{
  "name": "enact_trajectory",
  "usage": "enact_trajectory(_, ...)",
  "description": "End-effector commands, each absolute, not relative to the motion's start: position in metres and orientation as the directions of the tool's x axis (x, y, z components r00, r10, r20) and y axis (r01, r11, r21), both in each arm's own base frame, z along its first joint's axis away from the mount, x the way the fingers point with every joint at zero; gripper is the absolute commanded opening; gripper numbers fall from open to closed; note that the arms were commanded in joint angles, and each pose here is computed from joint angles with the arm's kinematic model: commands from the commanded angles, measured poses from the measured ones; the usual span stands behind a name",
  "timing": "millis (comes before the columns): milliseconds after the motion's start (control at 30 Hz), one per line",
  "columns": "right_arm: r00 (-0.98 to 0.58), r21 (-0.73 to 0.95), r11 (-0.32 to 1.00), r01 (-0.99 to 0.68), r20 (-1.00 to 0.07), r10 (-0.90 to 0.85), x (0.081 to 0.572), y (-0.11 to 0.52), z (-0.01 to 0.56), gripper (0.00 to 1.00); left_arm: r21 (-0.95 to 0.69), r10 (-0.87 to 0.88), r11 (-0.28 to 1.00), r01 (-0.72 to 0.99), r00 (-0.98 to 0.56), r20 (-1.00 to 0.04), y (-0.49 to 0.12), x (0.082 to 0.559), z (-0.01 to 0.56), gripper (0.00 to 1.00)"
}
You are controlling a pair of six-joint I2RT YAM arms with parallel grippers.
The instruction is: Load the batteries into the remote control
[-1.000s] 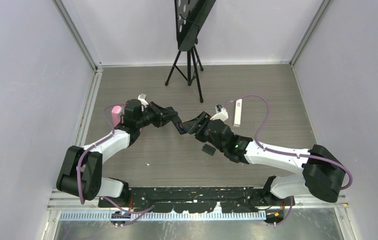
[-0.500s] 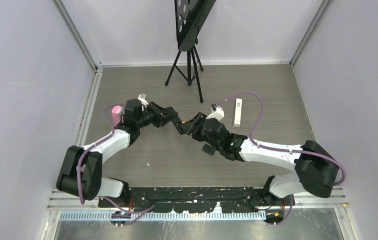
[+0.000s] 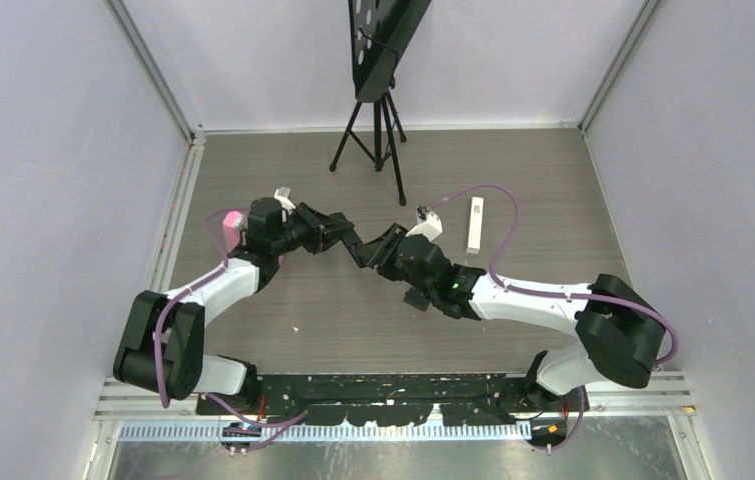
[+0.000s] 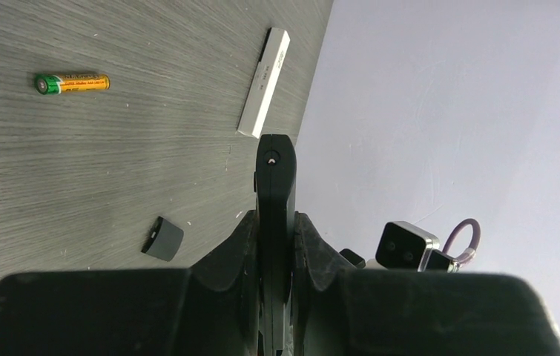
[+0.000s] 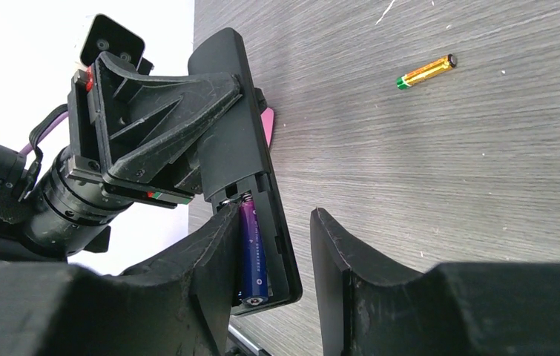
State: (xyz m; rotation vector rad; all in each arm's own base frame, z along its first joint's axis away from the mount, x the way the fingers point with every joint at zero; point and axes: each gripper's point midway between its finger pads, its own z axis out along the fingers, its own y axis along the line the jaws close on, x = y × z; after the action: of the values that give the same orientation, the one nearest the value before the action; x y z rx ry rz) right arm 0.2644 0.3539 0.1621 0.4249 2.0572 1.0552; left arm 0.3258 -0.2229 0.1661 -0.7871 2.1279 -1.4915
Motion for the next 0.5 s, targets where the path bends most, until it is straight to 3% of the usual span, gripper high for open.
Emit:
enact_trajectory(0, -0.607, 0.816, 0.576, -0.047, -0.482, 0.632, 0.274, 0.358, 0.171, 0.44, -0.971, -0.654, 0.188, -0.147, -0.756, -0.012, -0.230, 0.331, 0.199, 0.00)
enact_trajectory(467, -0.577, 0.903, 0.417, -0.105, -0.397, 0.714, 0.262, 0.343, 0.229, 0.63, -0.966, -0.657, 0.211, -0.150, -0.753, -0.027, -0.230, 0.336, 0.190, 0.00)
